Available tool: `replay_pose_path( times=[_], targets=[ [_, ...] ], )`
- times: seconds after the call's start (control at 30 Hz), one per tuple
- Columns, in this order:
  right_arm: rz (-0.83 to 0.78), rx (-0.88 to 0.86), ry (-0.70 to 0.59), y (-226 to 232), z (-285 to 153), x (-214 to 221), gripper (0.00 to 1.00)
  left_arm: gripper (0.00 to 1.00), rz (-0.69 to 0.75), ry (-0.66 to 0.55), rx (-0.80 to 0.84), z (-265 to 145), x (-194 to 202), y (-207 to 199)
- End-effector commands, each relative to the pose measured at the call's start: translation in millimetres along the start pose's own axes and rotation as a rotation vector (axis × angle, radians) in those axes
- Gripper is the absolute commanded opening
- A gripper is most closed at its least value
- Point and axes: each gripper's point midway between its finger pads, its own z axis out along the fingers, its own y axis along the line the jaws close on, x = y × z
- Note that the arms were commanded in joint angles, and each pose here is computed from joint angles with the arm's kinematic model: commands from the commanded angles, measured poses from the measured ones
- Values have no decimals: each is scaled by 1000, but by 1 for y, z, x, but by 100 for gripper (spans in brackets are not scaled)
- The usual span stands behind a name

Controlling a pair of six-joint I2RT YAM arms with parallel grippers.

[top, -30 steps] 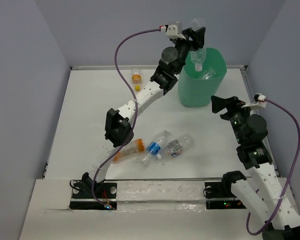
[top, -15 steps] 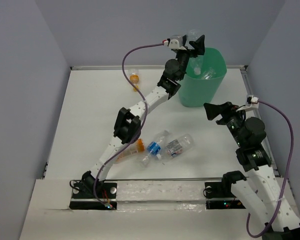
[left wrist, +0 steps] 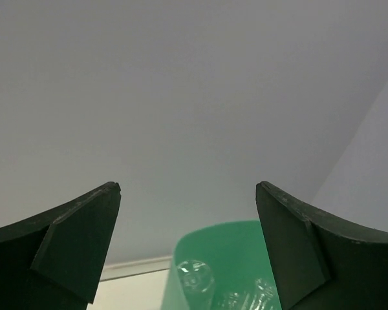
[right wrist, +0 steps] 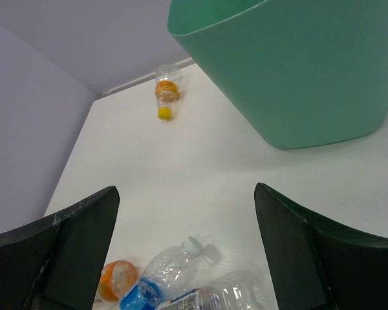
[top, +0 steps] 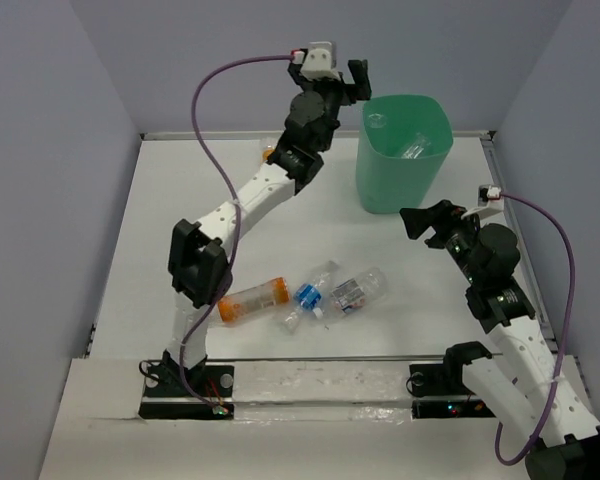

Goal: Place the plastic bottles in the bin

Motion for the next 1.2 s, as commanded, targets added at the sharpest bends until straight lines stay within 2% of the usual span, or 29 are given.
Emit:
replay_pose_path(
  times=[0.0, 0.03, 0.13, 0.17, 0.23, 0.27, 0.37, 0.6, 0.87, 1.17],
  targets=[
    [-24, -55, -48, 15, 1, -17, 91, 99, -35, 23, -254, -13, -56, 101],
    [-28, -58, -50, 16, 2, -18, 90, 99, -43, 47, -302, -10, -52, 134],
    [-29, -66, -51, 19, 1, -20, 90, 98, -55, 216, -369, -6, -5, 179],
    [-31, -69, -50, 19, 1, -20, 90, 97, -35, 285, -409, -4, 28, 207],
    [-34, -71, -48, 20, 0, -20, 90, 95, -18, 377, -459, -7, 55, 232],
    [-36, -76, -47, 21, 0, -20, 90, 95, -14, 433, -479, -11, 82, 253],
    [-41, -88, -47, 23, 1, -21, 90, 94, -28, 520, -486, -20, 121, 277],
    [-42, -140, -8, 29, 7, -11, 90, 96, 31, 669, -454, -20, 183, 304],
    [-41, -166, 16, 34, 11, -7, 90, 97, -114, 790, -455, -41, 251, 335],
    [-40, -171, 23, 35, 14, -5, 90, 91, -142, 817, -465, -50, 283, 341]
  ],
)
